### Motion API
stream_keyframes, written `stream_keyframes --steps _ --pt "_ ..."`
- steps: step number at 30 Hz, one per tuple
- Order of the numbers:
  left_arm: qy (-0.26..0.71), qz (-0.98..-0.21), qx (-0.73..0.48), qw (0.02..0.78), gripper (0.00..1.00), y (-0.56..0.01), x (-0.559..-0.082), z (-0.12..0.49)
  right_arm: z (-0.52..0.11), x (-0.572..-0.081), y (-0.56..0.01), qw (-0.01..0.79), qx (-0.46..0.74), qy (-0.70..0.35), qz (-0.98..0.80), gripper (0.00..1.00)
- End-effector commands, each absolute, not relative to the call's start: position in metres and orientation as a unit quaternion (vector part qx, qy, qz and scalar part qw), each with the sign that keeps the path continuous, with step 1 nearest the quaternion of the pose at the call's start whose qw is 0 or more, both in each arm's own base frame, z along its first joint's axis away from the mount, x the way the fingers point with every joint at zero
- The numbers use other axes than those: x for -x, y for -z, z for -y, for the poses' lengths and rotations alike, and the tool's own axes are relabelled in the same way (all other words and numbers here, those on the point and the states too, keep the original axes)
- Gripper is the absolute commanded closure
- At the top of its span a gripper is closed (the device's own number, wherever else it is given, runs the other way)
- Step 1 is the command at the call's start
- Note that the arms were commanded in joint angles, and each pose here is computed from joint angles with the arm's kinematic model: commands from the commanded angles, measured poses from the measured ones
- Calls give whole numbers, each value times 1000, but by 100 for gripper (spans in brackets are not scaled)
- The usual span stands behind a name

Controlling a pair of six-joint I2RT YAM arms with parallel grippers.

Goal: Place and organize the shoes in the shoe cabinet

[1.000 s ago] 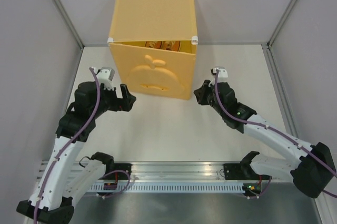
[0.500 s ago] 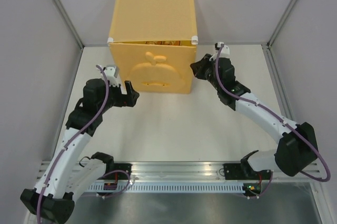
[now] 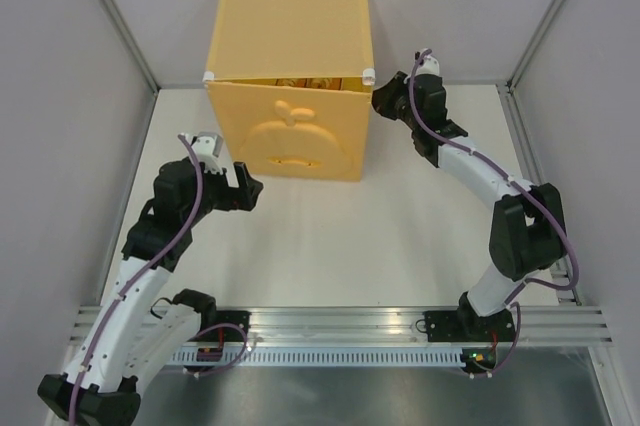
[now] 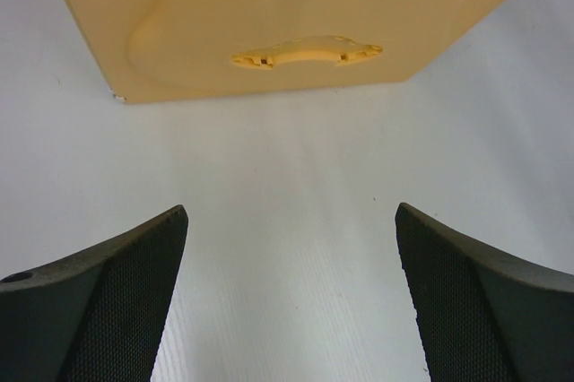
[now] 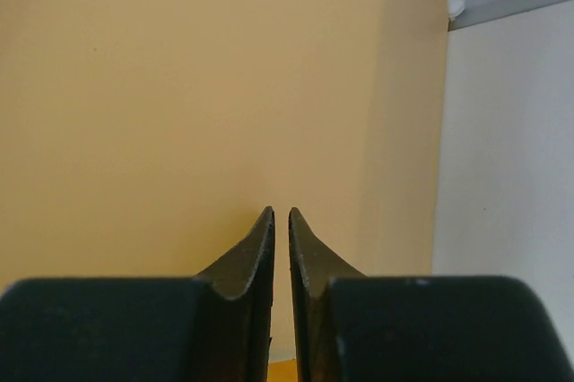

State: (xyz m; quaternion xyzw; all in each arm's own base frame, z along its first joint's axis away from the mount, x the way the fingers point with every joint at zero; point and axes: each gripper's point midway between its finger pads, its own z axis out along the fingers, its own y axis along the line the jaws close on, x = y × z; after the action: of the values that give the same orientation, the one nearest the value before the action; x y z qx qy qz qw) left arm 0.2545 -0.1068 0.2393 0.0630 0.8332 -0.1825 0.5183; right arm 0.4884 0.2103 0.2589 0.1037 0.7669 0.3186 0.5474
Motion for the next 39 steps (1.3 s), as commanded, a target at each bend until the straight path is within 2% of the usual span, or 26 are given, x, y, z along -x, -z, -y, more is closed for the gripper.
stream_keyframes --steps 1,7,15,19,23,24,31,32,39 --pt "184 -816 -82 541 0 -250 -255 109 -223 -488 -286 564 -80 -363 -737 85" --pt "179 -820 -80 538 0 -247 -257 108 -212 -483 -282 569 -83 -344 -742 80" --pt "165 -819 -70 545 0 -248 -258 101 -167 -473 -279 577 -111 -262 -766 62" --pt "143 -815 -47 560 0 -252 -259 89 -137 -441 -280 580 -109 -202 -781 49" --pt "112 -808 -16 578 0 -258 -259 73 -120 -399 -257 550 -86 -162 -815 40" --pt "111 -805 -12 582 0 -260 -258 72 -116 -385 -252 546 -84 -160 -818 34" --pt "91 -793 18 602 0 -269 -255 58 -98 -322 -222 513 -95 -142 -841 27" --pt "81 -789 32 608 0 -271 -254 51 -97 -316 -222 516 -91 -137 -841 2" --pt "72 -781 46 619 0 -276 -250 44 -94 -281 -230 545 -67 -108 -829 2"
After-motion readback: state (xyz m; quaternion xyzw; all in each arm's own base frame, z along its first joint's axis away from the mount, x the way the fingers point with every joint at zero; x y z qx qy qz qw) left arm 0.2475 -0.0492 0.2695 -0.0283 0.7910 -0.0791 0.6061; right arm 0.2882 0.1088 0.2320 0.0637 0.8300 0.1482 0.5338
